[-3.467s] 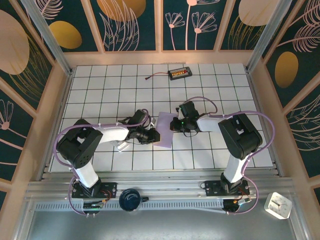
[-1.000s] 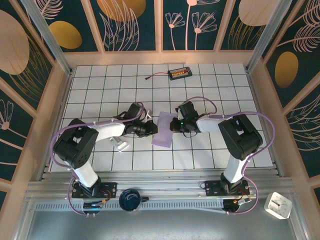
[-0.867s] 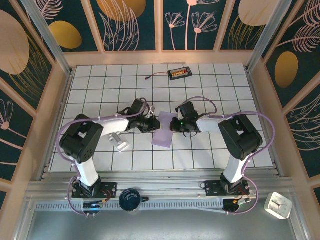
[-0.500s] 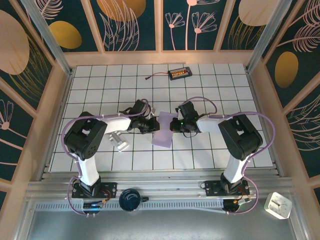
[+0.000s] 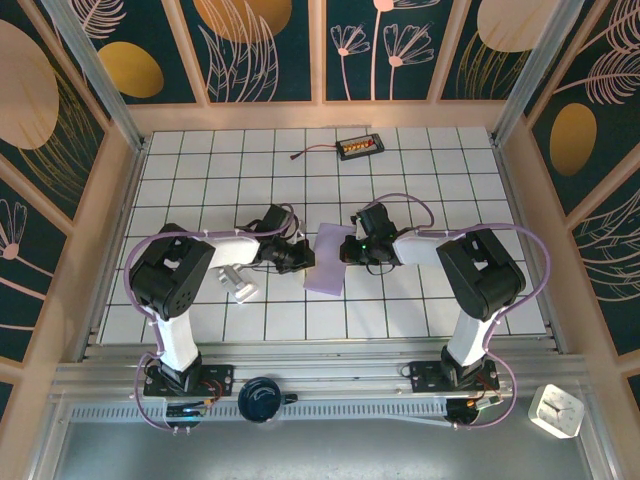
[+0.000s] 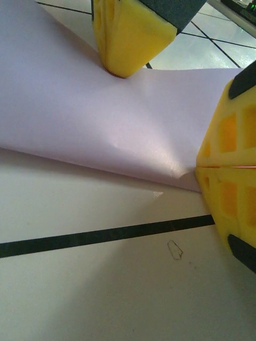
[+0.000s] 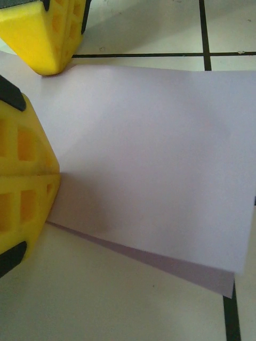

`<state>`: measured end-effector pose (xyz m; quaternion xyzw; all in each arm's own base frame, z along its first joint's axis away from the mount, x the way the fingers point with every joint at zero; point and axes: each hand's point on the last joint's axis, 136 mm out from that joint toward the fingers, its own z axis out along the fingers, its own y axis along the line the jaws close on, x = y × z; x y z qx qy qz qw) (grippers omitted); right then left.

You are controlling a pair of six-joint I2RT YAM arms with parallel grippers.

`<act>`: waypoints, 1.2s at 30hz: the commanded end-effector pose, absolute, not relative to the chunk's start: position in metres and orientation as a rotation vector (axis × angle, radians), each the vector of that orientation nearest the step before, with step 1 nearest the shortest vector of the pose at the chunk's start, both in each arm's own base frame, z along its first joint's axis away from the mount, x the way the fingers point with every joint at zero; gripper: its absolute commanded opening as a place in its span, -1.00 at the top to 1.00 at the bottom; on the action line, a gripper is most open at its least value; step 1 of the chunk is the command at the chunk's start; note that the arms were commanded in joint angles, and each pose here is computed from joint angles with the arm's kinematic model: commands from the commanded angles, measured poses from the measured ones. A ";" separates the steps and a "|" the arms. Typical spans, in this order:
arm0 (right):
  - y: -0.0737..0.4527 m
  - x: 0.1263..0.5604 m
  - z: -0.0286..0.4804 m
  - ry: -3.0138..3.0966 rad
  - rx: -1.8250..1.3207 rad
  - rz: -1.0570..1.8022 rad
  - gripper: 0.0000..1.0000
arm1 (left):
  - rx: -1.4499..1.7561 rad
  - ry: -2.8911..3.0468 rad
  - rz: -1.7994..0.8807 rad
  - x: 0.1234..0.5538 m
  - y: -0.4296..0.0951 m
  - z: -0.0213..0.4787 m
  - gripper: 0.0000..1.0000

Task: Fold a paper plane with a square sheet of paper (pick it up from the middle)
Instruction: First fold in half a square sheet of paper at the center of the table.

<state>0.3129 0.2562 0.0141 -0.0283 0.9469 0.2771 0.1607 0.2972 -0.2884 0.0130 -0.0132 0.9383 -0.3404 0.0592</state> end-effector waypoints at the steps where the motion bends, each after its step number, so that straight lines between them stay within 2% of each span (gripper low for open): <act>1: 0.199 0.264 -0.048 2.970 -0.020 0.439 1.00 | -0.073 2.911 -0.955 0.287 -0.274 -0.008 0.86; 13: 0.217 0.282 -0.024 2.903 -0.057 0.529 1.00 | -0.076 3.002 -0.821 0.265 -0.251 -0.031 0.94; 21: 0.250 0.319 0.061 2.702 -0.158 0.699 0.66 | -0.077 3.022 -0.801 0.259 -0.247 -0.038 1.00; 26: 0.280 0.321 0.104 2.577 -0.229 0.947 0.59 | -0.075 3.025 -0.794 0.258 -0.246 -0.039 1.00; 28: 0.293 0.319 0.109 2.556 -0.239 1.057 0.64 | -0.075 3.027 -0.791 0.257 -0.245 -0.039 1.00; 34: 0.318 0.320 0.095 2.572 -0.225 1.211 1.00 | -0.068 3.027 -0.794 0.257 -0.245 -0.039 1.00; 36: 0.325 0.320 0.086 2.593 -0.228 1.224 1.00 | -0.066 3.027 -0.795 0.257 -0.245 -0.039 1.00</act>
